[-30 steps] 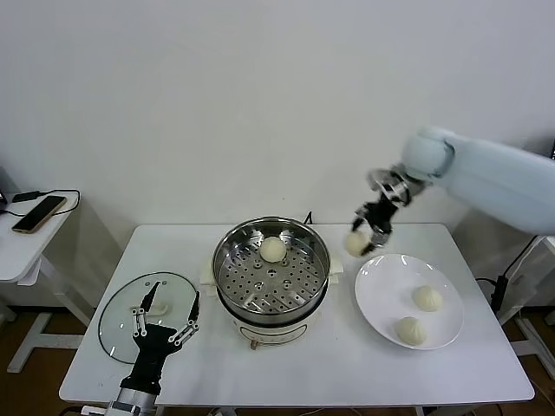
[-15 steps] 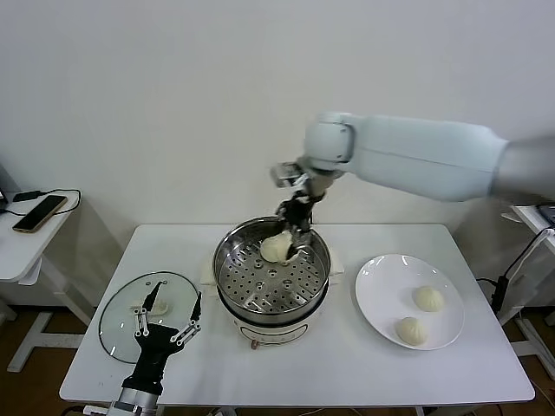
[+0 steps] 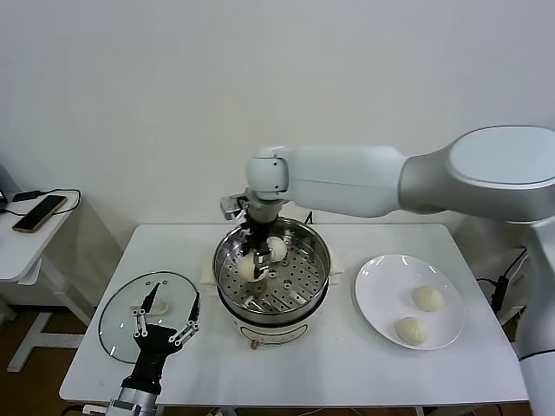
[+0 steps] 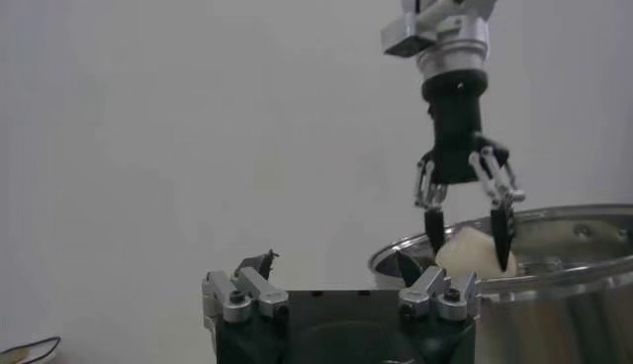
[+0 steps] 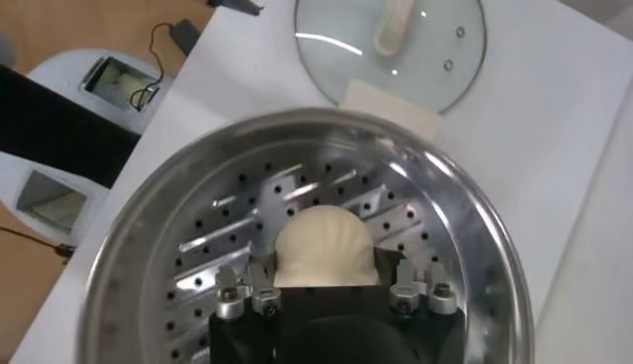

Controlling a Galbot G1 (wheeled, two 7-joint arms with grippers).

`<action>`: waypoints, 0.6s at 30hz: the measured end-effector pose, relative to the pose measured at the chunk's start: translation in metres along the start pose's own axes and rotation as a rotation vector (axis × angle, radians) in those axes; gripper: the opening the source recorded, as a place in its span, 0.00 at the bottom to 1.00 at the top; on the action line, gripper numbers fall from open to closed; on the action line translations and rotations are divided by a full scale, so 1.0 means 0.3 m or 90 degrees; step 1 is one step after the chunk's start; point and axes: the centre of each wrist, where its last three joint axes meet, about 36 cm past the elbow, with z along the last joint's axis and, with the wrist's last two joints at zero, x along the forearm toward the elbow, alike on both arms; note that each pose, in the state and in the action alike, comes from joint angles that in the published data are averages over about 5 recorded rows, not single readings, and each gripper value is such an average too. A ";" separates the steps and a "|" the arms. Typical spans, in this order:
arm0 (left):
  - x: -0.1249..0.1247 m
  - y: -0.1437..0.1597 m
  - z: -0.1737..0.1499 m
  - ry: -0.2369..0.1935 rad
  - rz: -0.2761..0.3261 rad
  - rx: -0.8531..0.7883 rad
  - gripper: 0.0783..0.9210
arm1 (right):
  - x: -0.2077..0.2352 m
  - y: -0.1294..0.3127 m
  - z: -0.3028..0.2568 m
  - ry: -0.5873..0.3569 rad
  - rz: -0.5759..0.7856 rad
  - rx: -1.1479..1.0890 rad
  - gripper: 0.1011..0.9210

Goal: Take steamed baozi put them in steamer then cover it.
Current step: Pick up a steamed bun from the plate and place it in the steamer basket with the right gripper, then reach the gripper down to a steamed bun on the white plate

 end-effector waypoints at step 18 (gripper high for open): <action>0.004 0.005 -0.009 -0.002 -0.006 -0.001 0.88 | 0.058 0.038 0.066 0.011 0.023 0.007 0.88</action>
